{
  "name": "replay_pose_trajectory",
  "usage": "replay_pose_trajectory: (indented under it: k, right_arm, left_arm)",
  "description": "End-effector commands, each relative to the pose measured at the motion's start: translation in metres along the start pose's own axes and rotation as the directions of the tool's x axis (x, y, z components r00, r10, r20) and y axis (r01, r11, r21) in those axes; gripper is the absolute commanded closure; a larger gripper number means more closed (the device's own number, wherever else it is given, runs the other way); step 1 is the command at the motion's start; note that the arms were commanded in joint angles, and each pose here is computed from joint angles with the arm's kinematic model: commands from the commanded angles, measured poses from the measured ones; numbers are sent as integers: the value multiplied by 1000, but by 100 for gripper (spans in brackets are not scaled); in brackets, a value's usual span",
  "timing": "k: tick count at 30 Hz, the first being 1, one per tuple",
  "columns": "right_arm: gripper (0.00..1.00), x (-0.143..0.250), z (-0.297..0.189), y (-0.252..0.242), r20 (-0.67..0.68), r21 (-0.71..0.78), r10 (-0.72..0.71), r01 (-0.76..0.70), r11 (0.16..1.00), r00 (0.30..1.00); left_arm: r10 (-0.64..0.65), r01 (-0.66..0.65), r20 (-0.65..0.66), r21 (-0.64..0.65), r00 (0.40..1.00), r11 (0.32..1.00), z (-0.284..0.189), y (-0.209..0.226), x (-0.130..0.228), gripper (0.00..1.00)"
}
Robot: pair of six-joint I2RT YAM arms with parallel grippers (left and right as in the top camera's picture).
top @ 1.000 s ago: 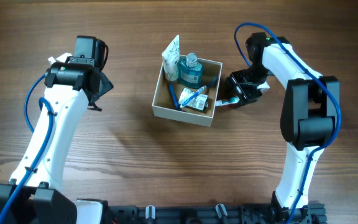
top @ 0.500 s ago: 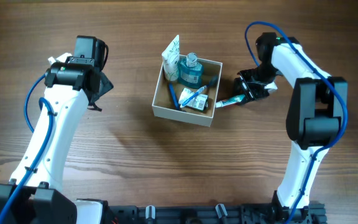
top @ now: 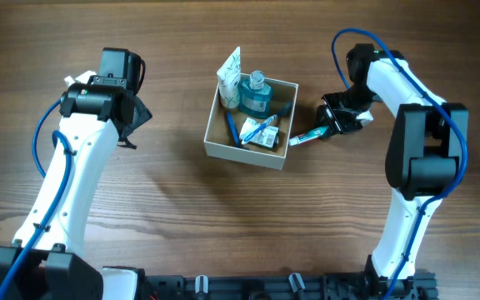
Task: Pack container
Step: 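Lower the tube into the box and open the right gripper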
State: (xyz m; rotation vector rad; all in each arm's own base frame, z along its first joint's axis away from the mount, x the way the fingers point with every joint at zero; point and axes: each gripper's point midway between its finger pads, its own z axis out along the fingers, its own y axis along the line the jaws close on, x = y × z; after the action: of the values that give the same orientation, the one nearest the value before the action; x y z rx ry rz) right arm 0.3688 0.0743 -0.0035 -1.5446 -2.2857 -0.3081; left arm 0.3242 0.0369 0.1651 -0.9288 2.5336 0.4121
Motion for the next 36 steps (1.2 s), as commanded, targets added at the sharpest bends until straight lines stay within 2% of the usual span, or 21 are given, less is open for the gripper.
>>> replay_pose_trajectory:
  k: [1, 6, 18, 24, 31, 36]
  right_arm:
    - [65, 2, 11, -12, -12, 40, 16, -16, 999, 1000]
    - [66, 2, 11, -10, -12, 32, 13, -13, 999, 1000]
    - [88, -2, 10, -4, -5, 4, 5, -5, 1000, 1000]
    - [88, -14, 1, -4, -5, -17, 33, -33, 999, 999]
    - [88, -42, -57, 16, 59, -157, -43, 51, 986, 997]
    - [91, -41, -112, 31, 148, -272, -100, 138, 952, 984]
  left_arm:
    - [-16, 16, 4, -20, 1000, 1000, 3, 4, 0, 0]
    - [-16, 16, 4, -20, 1000, 1000, 3, 4, 0, 0]
    - [-16, 16, 4, -20, 1000, 1000, 3, 4, 0, 0]
    - [-16, 16, 4, -20, 1000, 1000, 3, 4, 0, 0]
    - [-16, 16, 4, -20, 1000, 1000, 3, 4, 0, 0]
    - [-16, 16, 4, -20, 1000, 1000, 3, 4, 0, 0]
